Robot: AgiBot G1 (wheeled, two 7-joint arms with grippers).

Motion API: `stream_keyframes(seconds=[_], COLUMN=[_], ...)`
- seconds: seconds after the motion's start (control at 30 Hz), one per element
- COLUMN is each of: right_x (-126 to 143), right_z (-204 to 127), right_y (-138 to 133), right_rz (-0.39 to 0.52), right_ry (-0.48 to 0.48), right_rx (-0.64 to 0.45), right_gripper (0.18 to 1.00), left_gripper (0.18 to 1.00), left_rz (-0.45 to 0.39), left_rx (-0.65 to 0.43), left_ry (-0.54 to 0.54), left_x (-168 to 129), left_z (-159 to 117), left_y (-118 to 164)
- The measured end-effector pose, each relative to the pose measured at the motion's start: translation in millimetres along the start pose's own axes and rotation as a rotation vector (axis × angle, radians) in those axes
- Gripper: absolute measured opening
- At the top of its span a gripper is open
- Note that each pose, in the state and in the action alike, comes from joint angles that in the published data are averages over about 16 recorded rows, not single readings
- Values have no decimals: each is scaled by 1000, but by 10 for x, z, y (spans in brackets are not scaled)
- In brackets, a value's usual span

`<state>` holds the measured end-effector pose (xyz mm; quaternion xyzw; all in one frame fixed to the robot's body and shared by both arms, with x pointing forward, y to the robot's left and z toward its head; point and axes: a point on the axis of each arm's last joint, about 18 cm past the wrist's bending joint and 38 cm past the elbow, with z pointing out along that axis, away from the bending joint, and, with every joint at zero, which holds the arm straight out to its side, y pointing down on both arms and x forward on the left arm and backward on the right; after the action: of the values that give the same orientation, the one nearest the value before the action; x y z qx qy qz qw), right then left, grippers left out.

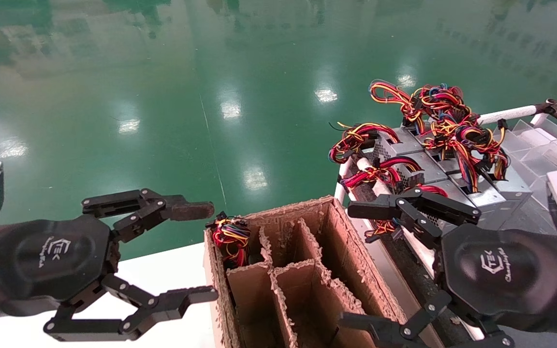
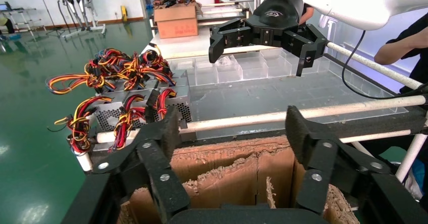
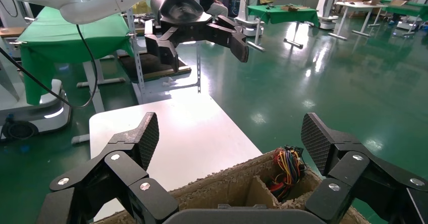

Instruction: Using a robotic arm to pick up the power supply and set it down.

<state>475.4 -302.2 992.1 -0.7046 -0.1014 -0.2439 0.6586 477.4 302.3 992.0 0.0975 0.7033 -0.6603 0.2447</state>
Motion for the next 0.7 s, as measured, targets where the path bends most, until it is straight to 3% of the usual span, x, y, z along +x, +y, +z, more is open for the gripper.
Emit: stream_keyframes(seconds=[0.27, 0.7], right_x=[0, 0], right_z=[0, 0], right_y=[0, 0], right_rz=[0, 0], right_ry=[0, 0], right_rx=[0, 0], right_gripper=[1001, 1001], left_gripper=[692, 398], left_rz=[0, 0], left_rx=[0, 0], left_ry=[0, 0], left_x=[0, 0], left_z=[0, 0], left_y=[0, 0])
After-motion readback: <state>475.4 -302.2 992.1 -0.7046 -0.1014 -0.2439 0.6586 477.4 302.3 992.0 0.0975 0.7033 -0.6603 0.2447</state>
